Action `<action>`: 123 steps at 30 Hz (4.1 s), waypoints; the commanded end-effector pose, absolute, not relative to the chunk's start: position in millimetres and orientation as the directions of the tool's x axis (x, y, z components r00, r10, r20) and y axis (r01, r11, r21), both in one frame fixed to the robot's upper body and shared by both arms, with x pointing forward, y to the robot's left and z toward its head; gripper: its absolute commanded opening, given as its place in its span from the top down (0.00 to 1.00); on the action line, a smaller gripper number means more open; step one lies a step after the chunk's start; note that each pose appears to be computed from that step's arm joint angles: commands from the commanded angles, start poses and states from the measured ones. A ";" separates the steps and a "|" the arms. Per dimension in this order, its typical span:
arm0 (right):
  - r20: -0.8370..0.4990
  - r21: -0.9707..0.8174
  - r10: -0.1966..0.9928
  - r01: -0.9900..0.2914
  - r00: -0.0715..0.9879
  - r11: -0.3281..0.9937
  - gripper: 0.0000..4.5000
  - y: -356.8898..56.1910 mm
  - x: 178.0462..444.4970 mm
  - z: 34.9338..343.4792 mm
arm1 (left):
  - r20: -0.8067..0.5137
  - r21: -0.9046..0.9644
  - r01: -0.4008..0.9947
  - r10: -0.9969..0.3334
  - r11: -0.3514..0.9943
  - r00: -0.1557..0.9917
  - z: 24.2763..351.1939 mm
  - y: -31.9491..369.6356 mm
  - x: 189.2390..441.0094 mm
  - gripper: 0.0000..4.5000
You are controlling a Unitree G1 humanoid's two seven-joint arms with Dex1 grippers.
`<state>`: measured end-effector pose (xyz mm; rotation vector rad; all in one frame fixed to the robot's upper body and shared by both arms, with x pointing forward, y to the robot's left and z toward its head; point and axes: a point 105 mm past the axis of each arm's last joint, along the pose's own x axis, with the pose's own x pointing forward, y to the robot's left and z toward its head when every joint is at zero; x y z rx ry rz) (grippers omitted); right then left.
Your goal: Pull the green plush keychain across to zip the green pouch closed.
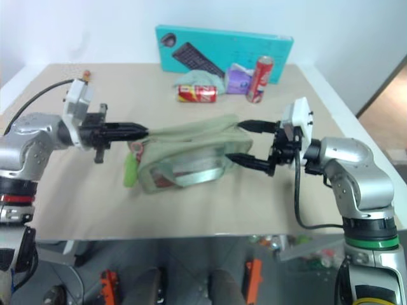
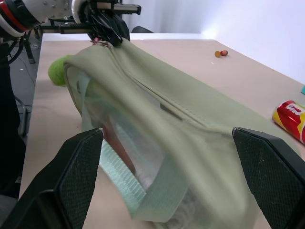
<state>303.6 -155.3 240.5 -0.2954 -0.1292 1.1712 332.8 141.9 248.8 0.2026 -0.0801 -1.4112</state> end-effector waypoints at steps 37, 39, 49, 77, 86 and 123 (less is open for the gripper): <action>-0.050 -0.351 0.905 -0.856 0.422 0.380 0.00 -161.1 304.0 249.8 | -0.041 0.377 0.911 -0.980 0.165 0.194 298.5 147.8 344.0 0.53; -0.047 -0.350 0.905 -0.856 0.422 0.381 0.00 -160.8 305.6 249.4 | -0.021 0.382 0.901 -0.972 0.208 0.233 299.9 154.4 342.7 0.38; -0.051 -0.340 0.902 -0.857 0.429 0.388 0.00 -164.6 317.2 244.6 | -0.002 0.285 0.916 -0.955 0.284 0.297 289.4 170.0 301.9 0.02; -0.076 -0.312 0.904 -0.871 0.420 0.379 0.97 -163.0 325.4 230.3 | 0.031 0.236 0.881 -0.909 0.411 0.416 268.6 158.2 281.4 0.00; -0.064 -0.363 0.903 -0.853 0.424 0.375 0.97 -162.9 319.5 237.4 | 0.001 0.174 0.772 -0.784 0.612 0.621 243.4 218.2 303.8 0.00; -0.089 -0.362 0.895 -0.851 0.438 0.380 1.00 -166.0 317.7 230.9 | 0.005 0.052 0.822 -0.823 0.568 0.568 210.9 185.2 308.1 0.42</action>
